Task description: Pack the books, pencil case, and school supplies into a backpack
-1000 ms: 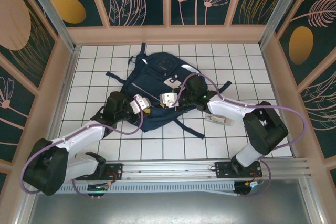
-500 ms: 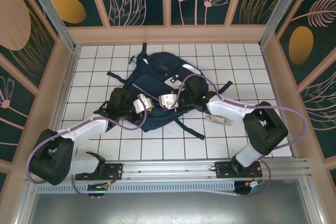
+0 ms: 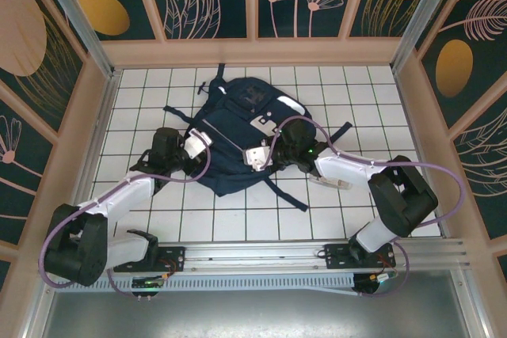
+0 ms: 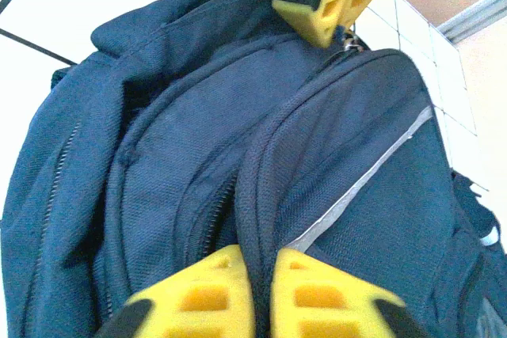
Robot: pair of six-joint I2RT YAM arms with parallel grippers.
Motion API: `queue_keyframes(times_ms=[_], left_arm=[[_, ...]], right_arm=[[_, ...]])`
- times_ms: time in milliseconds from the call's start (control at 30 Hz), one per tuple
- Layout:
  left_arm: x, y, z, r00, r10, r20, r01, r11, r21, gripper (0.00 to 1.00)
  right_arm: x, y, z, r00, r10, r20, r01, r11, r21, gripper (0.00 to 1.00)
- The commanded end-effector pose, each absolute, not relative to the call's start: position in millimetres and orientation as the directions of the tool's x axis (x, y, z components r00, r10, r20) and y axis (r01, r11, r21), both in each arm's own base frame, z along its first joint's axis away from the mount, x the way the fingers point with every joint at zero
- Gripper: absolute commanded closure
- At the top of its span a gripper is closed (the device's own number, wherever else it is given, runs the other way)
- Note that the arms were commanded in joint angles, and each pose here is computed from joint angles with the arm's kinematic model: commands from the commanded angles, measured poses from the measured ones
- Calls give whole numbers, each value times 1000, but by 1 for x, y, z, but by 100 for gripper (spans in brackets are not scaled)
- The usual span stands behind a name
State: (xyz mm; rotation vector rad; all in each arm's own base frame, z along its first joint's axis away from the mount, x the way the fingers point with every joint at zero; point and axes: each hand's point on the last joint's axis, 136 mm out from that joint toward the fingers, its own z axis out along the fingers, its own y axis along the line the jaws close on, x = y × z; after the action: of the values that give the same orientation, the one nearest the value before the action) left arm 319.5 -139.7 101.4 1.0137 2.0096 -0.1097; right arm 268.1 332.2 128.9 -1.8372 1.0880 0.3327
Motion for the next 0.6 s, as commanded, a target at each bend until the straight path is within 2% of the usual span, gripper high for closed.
queue_keyframes(times_ms=[0,67,133,267,367,433,500,533,567], left_arm=[[315,-148,121,-315,570,-759,718,666,201,100],[304,-160,130,-301,505,-809,746,653,130,100],[296,-167,143,-284,438,-853,753,652,85,100],[283,-174,161,-257,378,-889,758,650,57,100],[278,-179,159,-259,388,-884,766,641,57,100],[278,-179,158,-274,388,-880,757,652,52,100],[285,-172,158,-303,368,-879,710,703,50,100],[288,-169,158,-306,367,-878,693,719,58,100],[291,-164,157,-312,365,-877,672,738,68,100]], right_arm=[[271,337,140,440,-514,-737,-880,-84,-467,62],[258,358,161,376,-435,-818,-916,-42,-399,51],[243,377,171,353,-388,-851,-928,-32,-371,42],[247,405,158,238,-430,-871,-956,56,-289,37],[264,417,147,181,-468,-865,-942,171,-289,36],[284,415,140,149,-513,-846,-913,257,-317,42],[289,411,131,167,-559,-812,-903,243,-353,53],[288,410,130,172,-565,-807,-905,233,-356,64],[285,409,129,183,-572,-799,-911,207,-357,78]])
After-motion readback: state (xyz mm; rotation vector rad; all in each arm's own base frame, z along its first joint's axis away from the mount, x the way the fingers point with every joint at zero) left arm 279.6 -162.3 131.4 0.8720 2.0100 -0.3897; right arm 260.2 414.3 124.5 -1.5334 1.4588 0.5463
